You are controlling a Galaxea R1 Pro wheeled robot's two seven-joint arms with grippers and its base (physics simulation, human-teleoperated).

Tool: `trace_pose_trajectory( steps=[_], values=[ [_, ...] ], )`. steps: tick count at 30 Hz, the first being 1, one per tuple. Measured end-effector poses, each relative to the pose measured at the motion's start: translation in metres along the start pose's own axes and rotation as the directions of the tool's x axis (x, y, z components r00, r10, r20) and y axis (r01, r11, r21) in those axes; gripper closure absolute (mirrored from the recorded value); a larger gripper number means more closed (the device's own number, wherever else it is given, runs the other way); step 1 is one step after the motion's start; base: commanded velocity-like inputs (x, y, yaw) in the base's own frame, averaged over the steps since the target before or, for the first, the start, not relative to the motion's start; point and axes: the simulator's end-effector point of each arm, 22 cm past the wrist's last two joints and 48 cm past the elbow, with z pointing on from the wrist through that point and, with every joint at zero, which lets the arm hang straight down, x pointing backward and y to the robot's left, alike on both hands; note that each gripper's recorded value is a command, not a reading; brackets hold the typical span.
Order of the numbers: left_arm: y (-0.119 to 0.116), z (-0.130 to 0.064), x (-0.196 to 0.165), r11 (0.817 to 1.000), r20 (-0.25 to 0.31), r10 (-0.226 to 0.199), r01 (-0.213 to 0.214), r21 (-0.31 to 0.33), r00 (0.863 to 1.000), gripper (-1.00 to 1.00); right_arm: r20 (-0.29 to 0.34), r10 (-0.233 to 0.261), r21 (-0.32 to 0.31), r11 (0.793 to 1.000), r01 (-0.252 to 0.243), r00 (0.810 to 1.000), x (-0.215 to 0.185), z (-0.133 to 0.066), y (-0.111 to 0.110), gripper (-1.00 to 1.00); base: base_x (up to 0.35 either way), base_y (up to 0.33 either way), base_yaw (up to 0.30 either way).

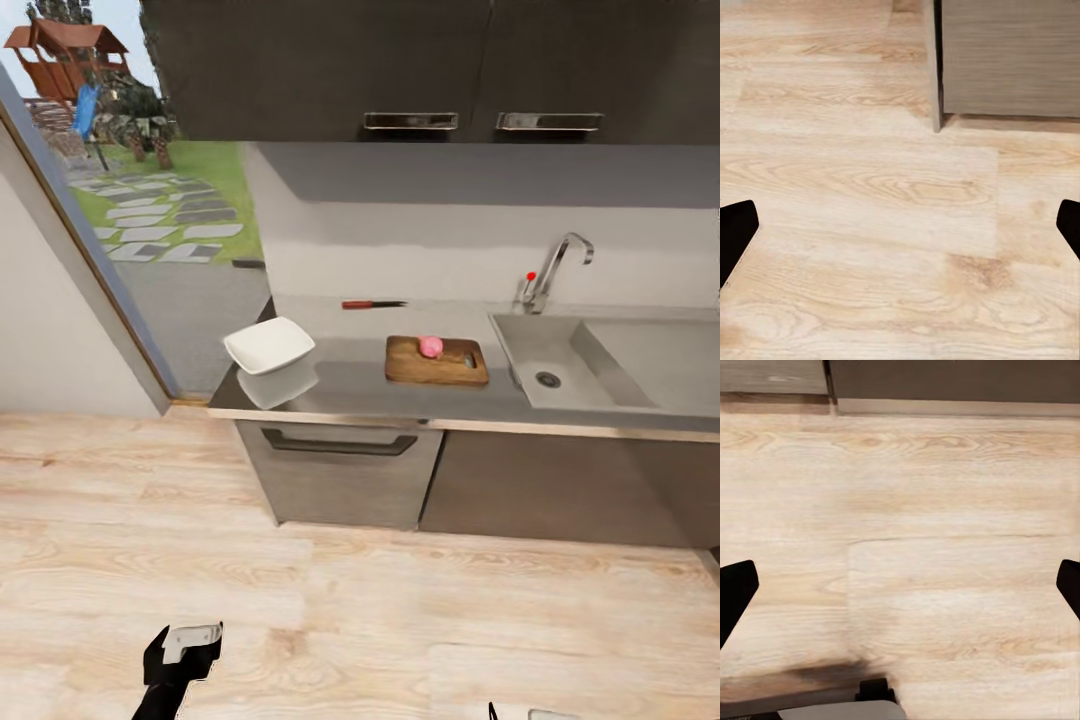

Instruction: In the kitchen, take the Vidalia onion out of the sink, dice it on the chopping board with the paring knife, put the diced onion into the bowl on the countertop, then place both the paring knife and the chopping board into the sink.

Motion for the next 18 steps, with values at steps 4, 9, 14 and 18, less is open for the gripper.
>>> trace_pose_trajectory(
  steps=[4,9,14,18],
  values=[
    [0.002,0.000,-0.003,1.000,0.006,0.000,0.000,-0.002,1.000,-1.00,0.006,0.001,-0.001,1.000,-0.001,1.000,-0.003,0.000,0.000,-1.00,0.005,0.328,-0.115],
    [0.004,0.000,-0.007,1.000,0.014,0.000,0.000,-0.004,1.000,-1.00,0.014,0.002,-0.001,1.000,-0.002,1.000,-0.006,0.000,0.000,-1.00,0.001,0.332,-0.115],
    [0.004,0.000,-0.011,1.000,0.022,-0.001,0.001,-0.005,1.000,-1.00,0.022,0.003,0.000,1.000,-0.003,1.000,-0.010,0.000,0.000,-1.00,0.000,0.333,-0.115],
    [0.004,0.000,-0.014,1.000,0.028,-0.002,0.002,-0.005,1.000,-1.00,0.028,0.004,-0.001,1.000,-0.004,1.000,-0.012,0.000,0.000,-1.00,0.000,0.333,-0.115]
  ],
)
